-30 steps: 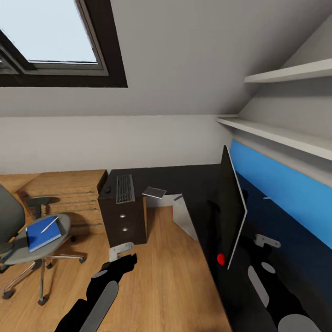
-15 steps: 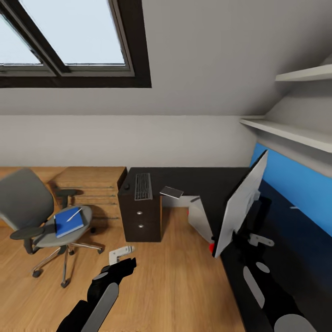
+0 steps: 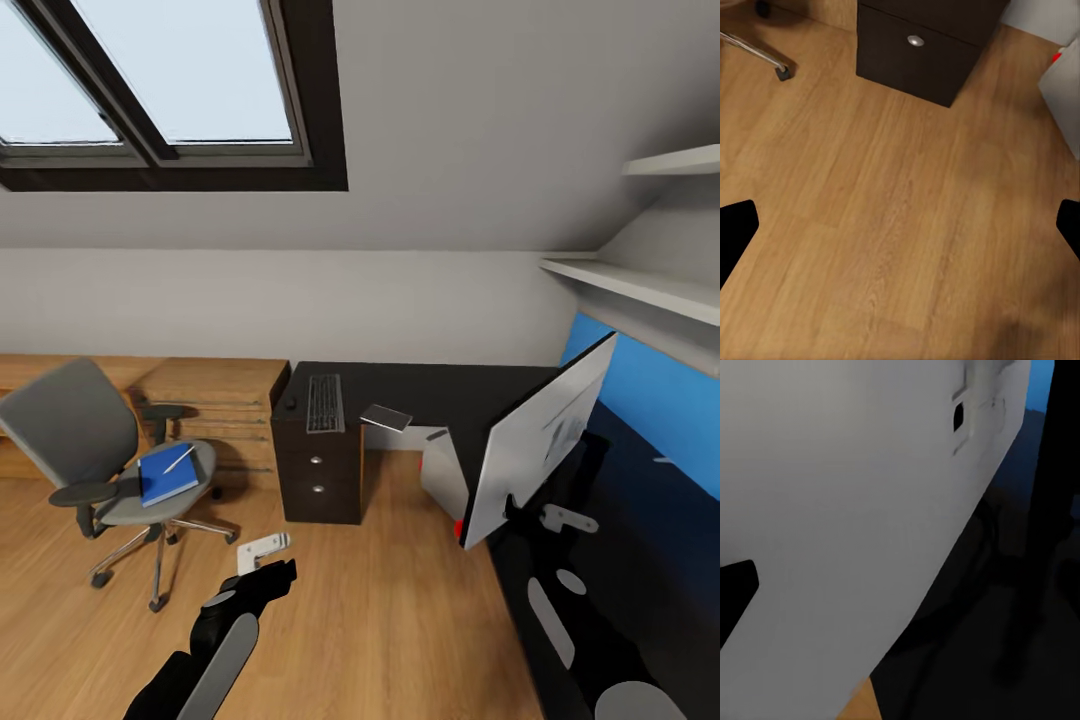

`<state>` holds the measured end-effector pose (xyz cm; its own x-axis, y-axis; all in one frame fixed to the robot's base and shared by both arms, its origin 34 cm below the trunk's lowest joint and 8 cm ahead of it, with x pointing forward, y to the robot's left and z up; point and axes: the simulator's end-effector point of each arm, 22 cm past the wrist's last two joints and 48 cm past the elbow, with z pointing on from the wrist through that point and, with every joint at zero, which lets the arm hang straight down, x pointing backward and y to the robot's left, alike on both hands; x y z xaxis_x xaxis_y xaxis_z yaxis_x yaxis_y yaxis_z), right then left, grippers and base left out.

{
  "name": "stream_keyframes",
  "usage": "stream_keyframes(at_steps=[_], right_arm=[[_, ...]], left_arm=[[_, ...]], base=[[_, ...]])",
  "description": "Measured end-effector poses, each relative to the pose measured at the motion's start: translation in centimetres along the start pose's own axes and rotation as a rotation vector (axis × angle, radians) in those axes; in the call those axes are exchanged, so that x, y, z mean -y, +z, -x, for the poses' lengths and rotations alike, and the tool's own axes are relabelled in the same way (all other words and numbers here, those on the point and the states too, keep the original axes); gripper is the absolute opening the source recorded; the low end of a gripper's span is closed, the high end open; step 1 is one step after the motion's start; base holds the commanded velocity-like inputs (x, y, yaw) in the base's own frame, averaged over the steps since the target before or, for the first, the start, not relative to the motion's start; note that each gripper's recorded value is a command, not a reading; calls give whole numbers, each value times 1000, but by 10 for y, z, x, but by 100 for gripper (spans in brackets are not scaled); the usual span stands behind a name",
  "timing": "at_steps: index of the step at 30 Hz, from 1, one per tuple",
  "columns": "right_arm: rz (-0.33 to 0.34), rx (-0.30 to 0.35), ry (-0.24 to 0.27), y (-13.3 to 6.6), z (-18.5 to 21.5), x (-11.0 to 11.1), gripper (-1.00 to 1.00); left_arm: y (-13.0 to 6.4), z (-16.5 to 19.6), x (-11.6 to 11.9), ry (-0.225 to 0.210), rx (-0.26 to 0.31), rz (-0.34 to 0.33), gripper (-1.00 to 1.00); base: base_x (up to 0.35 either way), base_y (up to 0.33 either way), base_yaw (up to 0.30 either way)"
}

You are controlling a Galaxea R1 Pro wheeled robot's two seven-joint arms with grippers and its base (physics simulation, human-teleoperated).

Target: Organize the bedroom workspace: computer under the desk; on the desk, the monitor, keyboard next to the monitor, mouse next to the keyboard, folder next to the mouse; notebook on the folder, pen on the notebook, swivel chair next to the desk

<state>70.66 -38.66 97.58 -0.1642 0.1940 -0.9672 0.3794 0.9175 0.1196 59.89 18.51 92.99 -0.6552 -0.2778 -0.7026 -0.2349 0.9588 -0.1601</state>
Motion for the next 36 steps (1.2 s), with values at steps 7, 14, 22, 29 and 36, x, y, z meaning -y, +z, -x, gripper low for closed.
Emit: stream_keyframes(at_steps=[7,14,22,29,36], right_arm=[[-2,4,0,0,2,1,100],[1,4,0,-1,2,0,100],[2,7,-22,-1,2,-1,100],[-5,15,-30,-1,5,4,100],[-8,20,-31,0,8,7,100]], left_arm=[[-1,1,1,0,3,-1,100],[-1,1,2,0,3,-4,100],[-3,-4,10,21,-3,-20,100],[-4,-4,12,25,0,-24,100],[-5,-4,12,27,-1,-22,100]], base=[[0,0,-255],[21,49,-137],[84,98,-9],[143,122,-164],[142,106,-189]])
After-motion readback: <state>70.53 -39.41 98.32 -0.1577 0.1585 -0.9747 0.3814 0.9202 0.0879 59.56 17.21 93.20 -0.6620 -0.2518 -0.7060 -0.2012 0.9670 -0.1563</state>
